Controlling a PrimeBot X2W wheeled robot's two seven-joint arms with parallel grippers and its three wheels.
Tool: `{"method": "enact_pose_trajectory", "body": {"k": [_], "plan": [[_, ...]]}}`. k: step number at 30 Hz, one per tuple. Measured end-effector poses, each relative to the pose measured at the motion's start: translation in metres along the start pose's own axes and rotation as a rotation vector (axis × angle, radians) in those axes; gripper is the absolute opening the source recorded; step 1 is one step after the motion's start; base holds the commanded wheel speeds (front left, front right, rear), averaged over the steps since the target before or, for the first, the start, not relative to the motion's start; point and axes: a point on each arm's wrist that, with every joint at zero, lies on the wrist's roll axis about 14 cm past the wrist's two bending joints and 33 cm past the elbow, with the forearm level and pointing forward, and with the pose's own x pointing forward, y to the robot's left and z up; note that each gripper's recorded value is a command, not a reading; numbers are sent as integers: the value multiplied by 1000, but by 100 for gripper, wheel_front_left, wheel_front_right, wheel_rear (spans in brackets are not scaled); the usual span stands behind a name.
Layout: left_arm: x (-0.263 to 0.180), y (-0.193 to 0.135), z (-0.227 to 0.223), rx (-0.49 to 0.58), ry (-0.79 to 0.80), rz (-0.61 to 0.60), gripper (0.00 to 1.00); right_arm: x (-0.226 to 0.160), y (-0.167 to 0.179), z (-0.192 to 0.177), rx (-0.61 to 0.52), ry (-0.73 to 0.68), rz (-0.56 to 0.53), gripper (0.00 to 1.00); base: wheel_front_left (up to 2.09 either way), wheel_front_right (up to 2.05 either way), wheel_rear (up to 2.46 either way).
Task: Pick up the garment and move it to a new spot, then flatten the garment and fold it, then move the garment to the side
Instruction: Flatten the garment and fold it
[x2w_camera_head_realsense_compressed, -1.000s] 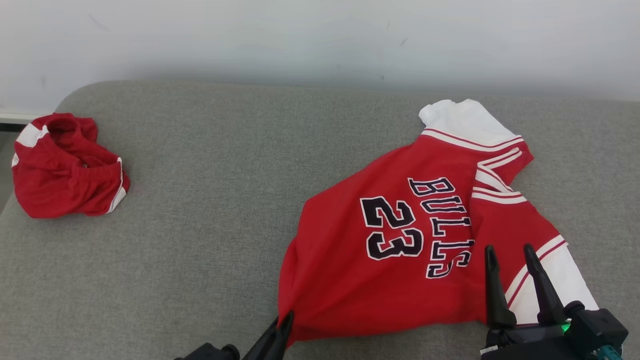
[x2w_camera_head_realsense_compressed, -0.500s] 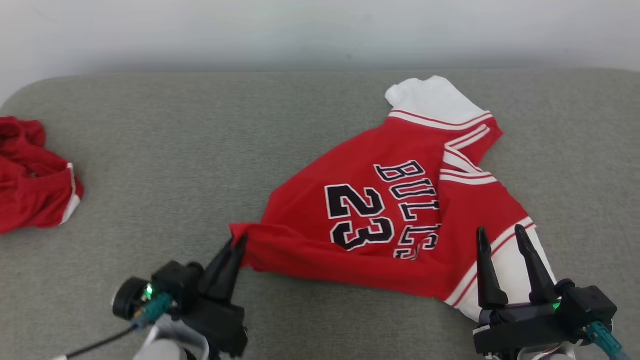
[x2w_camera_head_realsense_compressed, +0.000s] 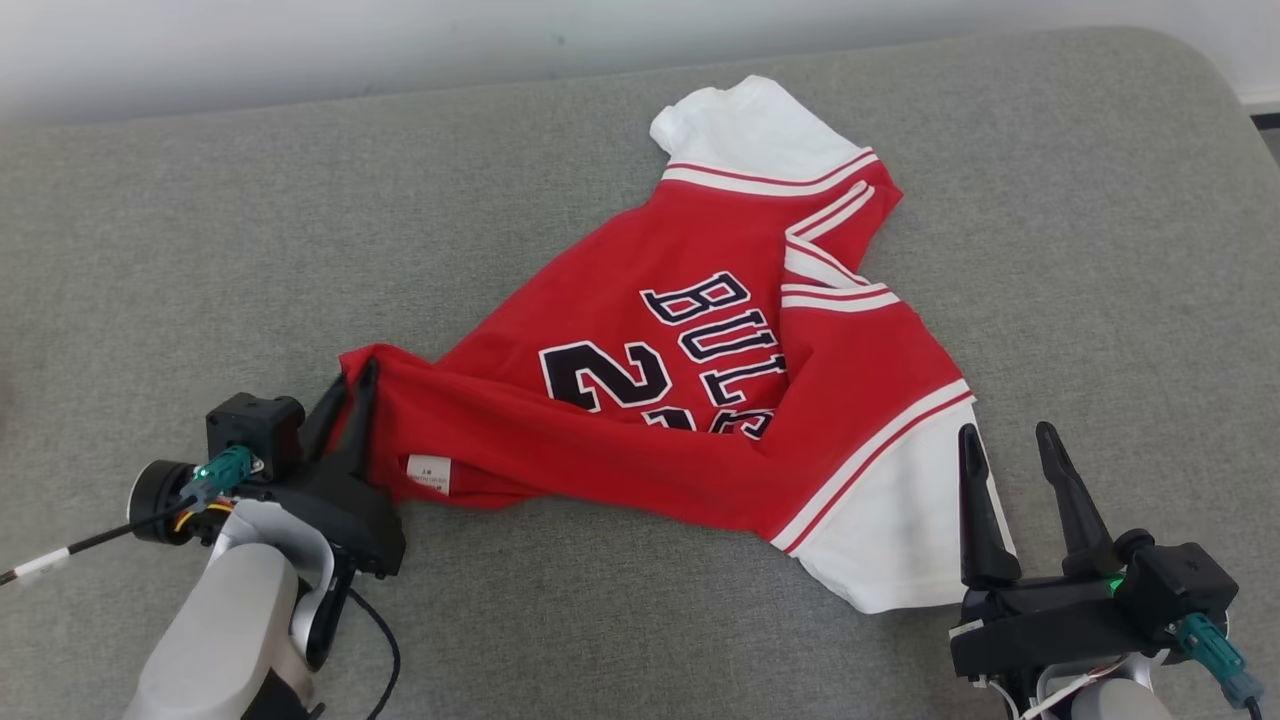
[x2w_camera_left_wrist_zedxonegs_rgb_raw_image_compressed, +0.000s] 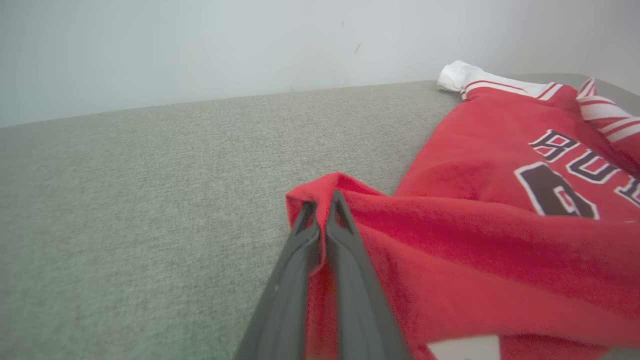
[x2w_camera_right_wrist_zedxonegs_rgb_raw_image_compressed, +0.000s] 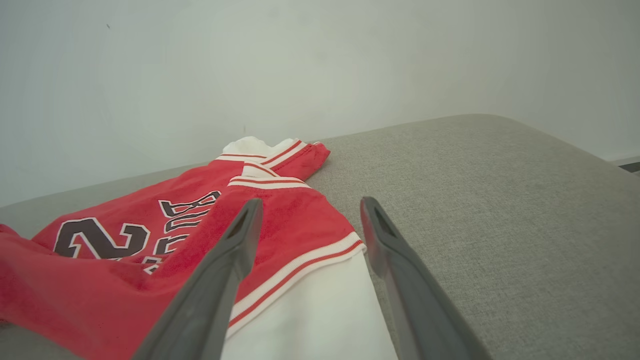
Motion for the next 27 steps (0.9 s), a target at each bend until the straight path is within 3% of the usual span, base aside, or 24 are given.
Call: {"method": "enact_pose_trajectory", "body": {"k": [6, 12, 20, 27], "plan": [[4, 2, 17, -1, -59, 24, 100, -1, 0, -6, 5, 17, -3, 100, 0, 0, 0], [-31, -2, 40, -25, -186, 64, 100, 0, 13, -7, 20, 17, 29, 100, 0, 0, 0], [-82, -16, 4, -56, -132, 87, 100, -1, 25, -7, 32, 15, 61, 100, 0, 0, 0], [-88, -25, -14, -49, -77, 66, 100, -3, 32, -4, 36, 11, 80, 100, 0, 0, 0]]}}
